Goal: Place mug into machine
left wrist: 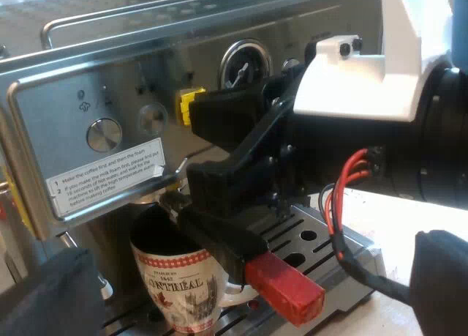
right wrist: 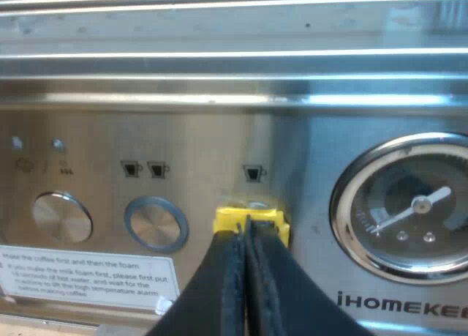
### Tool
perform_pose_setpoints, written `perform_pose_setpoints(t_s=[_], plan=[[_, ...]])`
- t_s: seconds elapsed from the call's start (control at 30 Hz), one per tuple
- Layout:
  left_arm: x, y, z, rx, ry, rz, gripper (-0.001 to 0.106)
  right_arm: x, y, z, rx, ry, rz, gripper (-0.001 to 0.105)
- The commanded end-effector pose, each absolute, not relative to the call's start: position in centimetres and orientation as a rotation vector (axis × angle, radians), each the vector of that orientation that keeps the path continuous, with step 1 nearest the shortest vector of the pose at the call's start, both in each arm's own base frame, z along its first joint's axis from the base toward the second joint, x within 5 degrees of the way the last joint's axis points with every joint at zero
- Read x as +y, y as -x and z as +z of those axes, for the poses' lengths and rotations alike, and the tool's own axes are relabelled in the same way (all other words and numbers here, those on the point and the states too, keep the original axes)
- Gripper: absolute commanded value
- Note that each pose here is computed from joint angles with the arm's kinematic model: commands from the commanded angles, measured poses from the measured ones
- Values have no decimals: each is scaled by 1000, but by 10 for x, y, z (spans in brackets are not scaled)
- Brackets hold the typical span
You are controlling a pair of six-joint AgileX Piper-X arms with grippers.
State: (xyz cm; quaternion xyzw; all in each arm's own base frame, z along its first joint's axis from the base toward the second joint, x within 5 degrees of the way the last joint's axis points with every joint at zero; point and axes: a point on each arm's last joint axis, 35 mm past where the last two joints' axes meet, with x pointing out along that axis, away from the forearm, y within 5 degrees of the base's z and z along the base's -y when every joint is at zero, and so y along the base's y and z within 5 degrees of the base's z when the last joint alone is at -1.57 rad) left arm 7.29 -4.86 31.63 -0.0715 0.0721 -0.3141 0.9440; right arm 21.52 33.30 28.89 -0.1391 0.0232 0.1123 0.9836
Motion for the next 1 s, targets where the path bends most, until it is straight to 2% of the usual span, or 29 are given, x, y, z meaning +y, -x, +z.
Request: perform_pose_setpoints(t_s=[0.03,0.27,0.43,0.53,0.63,0.7,0.73,0.77,0.8,0.93,1.0], plan=[[-48,-71,321,118,154,-652,86,329,-230,291,41,288,191,0],[-48,-71,321,118,154,-652,86,331,-219,299,32,281,217,0],[-48,-71,324,90,160,-655,86,329,-200,309,73,336,275,0],[-48,-72,329,48,170,-649,86,320,-191,315,128,351,285,16],[-48,-72,332,24,175,-633,86,308,-186,323,173,334,287,36],[-46,-70,338,15,178,-631,86,307,-185,323,180,343,288,37],[-45,-69,342,1,181,-633,86,303,-183,326,190,353,294,45],[-45,-68,344,-6,183,-633,86,288,-175,339,216,387,302,60],[-45,-67,352,-15,191,-634,86,278,-170,345,230,406,302,64],[-46,-73,370,1,268,-615,86,255,-159,367,225,415,305,63],[-48,-83,382,20,296,-579,86,238,-149,385,204,418,360,63]])
